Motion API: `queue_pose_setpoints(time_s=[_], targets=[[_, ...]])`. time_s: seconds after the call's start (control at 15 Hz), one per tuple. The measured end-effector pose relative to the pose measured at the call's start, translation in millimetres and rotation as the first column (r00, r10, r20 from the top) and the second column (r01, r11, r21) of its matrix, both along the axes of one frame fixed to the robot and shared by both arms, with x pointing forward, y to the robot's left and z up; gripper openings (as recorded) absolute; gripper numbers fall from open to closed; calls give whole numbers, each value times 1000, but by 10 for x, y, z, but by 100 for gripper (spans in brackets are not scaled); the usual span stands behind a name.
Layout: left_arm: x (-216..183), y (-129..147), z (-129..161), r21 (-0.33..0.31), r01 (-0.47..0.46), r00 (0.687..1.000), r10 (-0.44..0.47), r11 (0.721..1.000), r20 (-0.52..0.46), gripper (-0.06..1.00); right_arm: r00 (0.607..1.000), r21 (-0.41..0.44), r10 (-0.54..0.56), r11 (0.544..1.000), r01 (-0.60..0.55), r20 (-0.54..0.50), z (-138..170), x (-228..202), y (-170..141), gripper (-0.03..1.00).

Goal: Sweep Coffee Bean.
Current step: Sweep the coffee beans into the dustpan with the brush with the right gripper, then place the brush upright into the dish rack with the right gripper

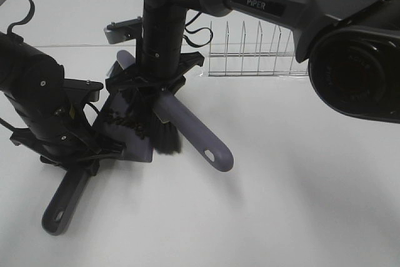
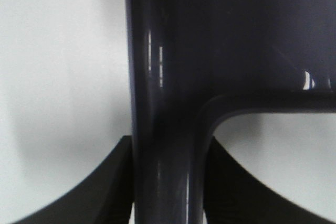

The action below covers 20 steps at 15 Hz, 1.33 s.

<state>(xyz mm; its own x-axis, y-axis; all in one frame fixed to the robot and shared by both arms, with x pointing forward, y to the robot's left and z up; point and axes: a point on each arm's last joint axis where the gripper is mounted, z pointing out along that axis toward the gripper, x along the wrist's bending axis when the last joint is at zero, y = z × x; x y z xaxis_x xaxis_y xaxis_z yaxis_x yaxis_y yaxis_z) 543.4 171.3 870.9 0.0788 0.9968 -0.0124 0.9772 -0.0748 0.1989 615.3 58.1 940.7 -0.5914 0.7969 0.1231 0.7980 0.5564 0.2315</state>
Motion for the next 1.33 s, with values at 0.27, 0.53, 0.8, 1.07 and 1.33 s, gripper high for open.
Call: queue_pose_setpoints(time_s=[0.27, 0.53, 0.8, 1.07, 1.33], targets=[[4, -2, -3, -1, -1, 1000, 1, 1000, 0, 36, 980, 35, -50, 998, 44, 195, 648, 121, -37, 35], [4, -2, -3, -1, -1, 1000, 1, 1000, 0, 36, 904, -55, -68, 993, 100, 423, 1208, 209, -345, 35], [4, -2, -3, -1, -1, 1000, 1, 1000, 0, 36, 892, -67, -232, 958, 278, 387, 1346, 537, -1232, 35], [8, -4, 1, 0, -1, 1000, 1, 1000, 0, 36, 883, -93, -387, 902, 423, 265, 1333, 478, -2080, 35], [22, -12, 153, -18, 3, 999, -2, 1000, 44, 36, 877, -171, -445, 863, 474, 183, 1145, 259, -2388, 35]])
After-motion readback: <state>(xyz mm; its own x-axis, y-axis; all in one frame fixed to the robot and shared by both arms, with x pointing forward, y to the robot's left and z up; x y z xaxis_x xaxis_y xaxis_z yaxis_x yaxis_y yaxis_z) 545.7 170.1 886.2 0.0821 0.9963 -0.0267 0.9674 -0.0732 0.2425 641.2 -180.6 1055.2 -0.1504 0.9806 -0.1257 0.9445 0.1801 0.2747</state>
